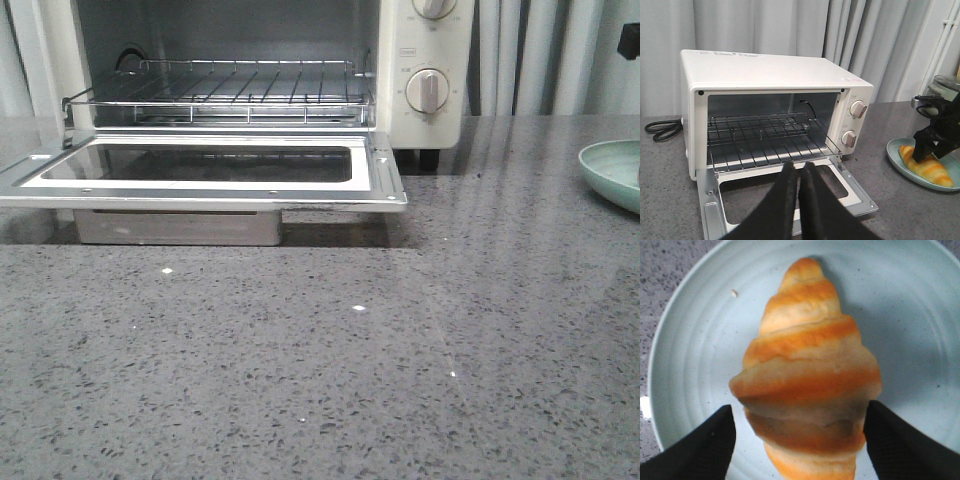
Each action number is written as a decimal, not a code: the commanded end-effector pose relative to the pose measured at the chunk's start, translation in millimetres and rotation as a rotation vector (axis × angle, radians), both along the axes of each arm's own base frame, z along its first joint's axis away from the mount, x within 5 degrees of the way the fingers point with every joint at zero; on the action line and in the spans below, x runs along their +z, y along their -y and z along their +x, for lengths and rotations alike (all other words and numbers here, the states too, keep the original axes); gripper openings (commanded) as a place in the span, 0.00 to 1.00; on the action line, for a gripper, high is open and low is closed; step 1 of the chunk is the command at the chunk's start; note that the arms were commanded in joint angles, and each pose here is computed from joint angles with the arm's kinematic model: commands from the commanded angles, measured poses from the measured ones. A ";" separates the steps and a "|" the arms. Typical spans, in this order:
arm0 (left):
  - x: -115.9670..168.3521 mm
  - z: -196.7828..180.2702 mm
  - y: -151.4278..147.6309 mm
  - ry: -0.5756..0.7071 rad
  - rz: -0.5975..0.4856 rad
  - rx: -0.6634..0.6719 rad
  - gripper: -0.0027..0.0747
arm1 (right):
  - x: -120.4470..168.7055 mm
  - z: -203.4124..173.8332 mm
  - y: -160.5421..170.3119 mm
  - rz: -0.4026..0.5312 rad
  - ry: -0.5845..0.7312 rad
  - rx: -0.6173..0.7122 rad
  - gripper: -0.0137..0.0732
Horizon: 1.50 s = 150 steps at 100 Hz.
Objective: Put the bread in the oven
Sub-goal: 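Lower the right gripper onto the croissant on the blue plate and grasp, then lift the croissant with the right gripper and carry it toward the oven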
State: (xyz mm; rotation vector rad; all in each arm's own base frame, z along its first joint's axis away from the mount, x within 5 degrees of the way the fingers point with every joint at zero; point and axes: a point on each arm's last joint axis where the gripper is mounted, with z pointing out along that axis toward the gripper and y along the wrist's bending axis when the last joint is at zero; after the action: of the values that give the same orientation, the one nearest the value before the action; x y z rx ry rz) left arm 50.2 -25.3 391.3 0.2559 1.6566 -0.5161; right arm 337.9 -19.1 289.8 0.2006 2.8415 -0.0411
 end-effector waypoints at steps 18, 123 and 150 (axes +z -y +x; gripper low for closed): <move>15.3 -0.8 0.1 0.094 -0.039 -0.009 0.01 | 12.2 2.9 2.7 -0.028 0.046 0.009 0.70; 17.0 -18.2 -15.5 0.169 -0.023 0.066 0.01 | 113.6 -34.6 -50.8 -0.087 0.185 0.244 0.07; 15.4 -25.2 -24.2 0.175 -0.007 0.226 0.01 | 151.3 -83.3 -95.7 -0.059 0.326 0.436 0.07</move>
State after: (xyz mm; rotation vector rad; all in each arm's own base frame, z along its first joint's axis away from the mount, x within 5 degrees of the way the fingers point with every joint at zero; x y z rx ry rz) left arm 27.6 -2.6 393.3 0.1394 1.5727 -0.3349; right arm 284.7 73.1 414.8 -0.3279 2.5425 -0.0005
